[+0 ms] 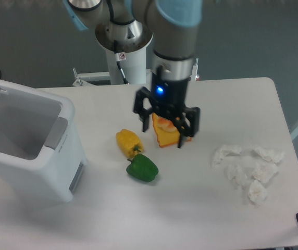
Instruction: Place the square bread in the trash can
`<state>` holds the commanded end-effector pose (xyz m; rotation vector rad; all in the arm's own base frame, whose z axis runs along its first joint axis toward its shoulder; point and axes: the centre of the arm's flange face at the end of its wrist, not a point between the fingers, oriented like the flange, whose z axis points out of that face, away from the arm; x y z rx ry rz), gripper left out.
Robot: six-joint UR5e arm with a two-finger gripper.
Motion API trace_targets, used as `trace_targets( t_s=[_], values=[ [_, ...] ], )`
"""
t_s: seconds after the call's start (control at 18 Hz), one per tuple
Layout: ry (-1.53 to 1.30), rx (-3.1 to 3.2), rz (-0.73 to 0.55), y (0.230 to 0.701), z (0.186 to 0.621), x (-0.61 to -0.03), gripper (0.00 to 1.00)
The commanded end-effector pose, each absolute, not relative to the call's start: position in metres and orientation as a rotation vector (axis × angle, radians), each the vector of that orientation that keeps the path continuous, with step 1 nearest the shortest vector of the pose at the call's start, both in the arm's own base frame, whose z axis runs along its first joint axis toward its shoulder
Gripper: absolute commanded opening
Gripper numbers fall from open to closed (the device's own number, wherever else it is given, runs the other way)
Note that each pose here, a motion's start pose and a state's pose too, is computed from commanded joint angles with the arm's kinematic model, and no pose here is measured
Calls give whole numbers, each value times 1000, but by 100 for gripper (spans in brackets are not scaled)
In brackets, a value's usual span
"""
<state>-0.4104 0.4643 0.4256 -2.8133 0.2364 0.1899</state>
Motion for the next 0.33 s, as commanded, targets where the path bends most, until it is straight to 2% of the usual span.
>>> trace_targets(
  t_s=[0.33],
  values=[
    [215,-2904,120,462,376,-435,100]
  ],
)
